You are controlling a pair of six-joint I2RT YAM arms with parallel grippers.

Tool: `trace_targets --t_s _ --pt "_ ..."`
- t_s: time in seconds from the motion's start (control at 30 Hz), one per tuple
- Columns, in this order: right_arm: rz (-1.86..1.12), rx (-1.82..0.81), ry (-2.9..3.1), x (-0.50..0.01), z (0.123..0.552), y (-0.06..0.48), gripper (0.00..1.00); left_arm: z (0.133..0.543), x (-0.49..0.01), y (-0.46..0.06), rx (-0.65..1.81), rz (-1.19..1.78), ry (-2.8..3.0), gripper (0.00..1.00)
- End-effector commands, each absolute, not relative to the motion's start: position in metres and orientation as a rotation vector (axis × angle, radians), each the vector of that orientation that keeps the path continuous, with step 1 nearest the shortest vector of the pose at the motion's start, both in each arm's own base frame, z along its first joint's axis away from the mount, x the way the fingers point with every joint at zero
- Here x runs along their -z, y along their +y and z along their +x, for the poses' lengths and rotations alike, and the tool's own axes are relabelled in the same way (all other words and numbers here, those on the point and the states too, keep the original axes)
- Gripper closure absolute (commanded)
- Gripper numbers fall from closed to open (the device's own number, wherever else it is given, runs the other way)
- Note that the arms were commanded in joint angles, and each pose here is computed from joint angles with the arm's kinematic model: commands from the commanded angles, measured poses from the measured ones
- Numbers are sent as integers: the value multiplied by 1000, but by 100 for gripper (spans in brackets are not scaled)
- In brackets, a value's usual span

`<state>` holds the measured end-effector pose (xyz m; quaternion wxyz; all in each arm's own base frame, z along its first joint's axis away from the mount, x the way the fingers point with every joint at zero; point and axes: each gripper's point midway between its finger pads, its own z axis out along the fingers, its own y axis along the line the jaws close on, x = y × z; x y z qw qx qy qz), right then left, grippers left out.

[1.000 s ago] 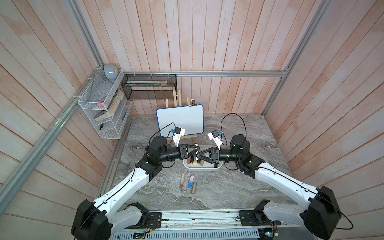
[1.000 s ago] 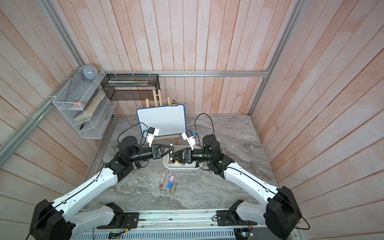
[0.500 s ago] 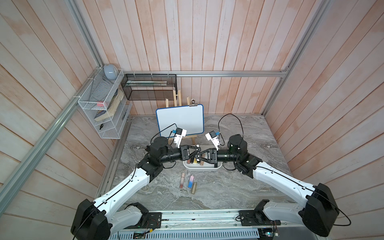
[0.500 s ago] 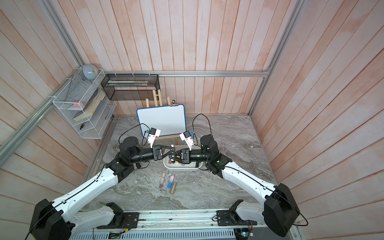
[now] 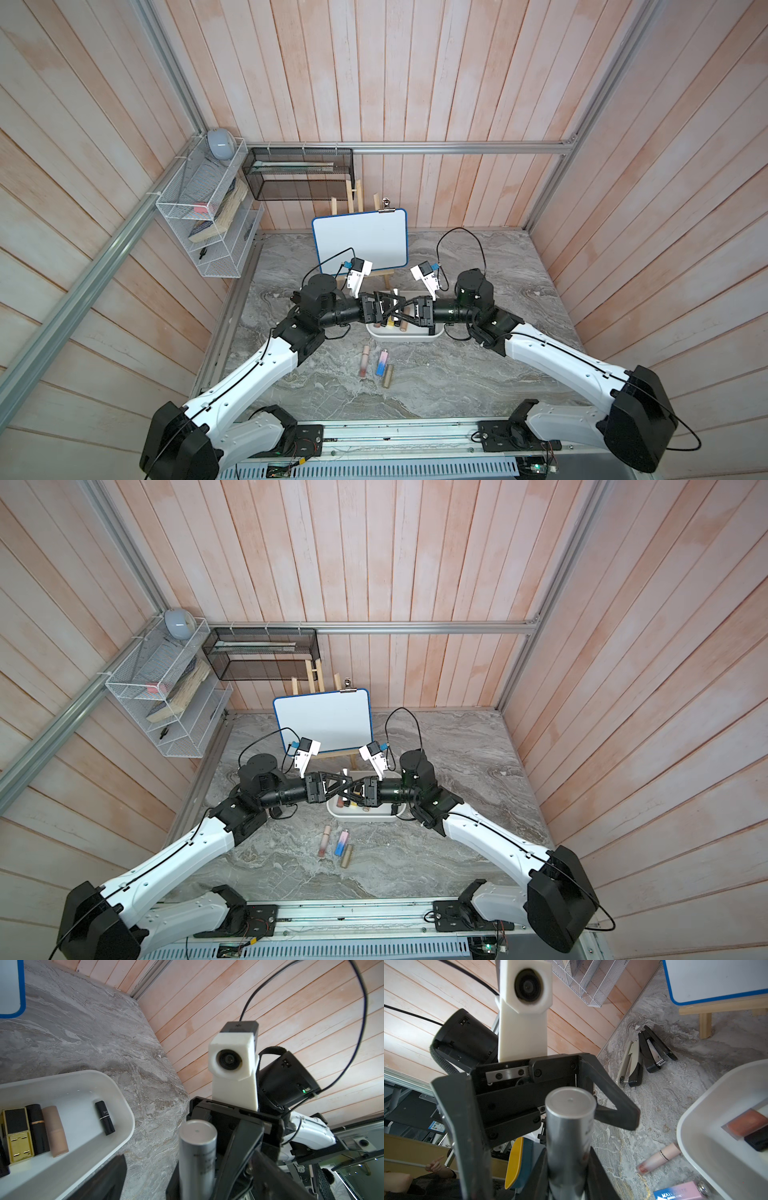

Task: Put the lipstick into the storage box
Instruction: Place the lipstick in the storage box.

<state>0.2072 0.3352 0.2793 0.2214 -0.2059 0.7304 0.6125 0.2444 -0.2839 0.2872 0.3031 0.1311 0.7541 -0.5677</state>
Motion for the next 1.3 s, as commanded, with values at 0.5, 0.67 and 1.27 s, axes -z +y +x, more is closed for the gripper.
trace_targets --t_s 0.5,0.67,1.27 --pt "-315 -1282 2194 -245 276 291 85 245 -278 -241 1246 238 2071 0" --pt "-261 -1124 2276 -221 286 274 85 248 -253 -234 1193 182 2141 0" --pt "-189 -794 2503 -137 301 244 85 246 -170 -197 918 -4 2387 0"
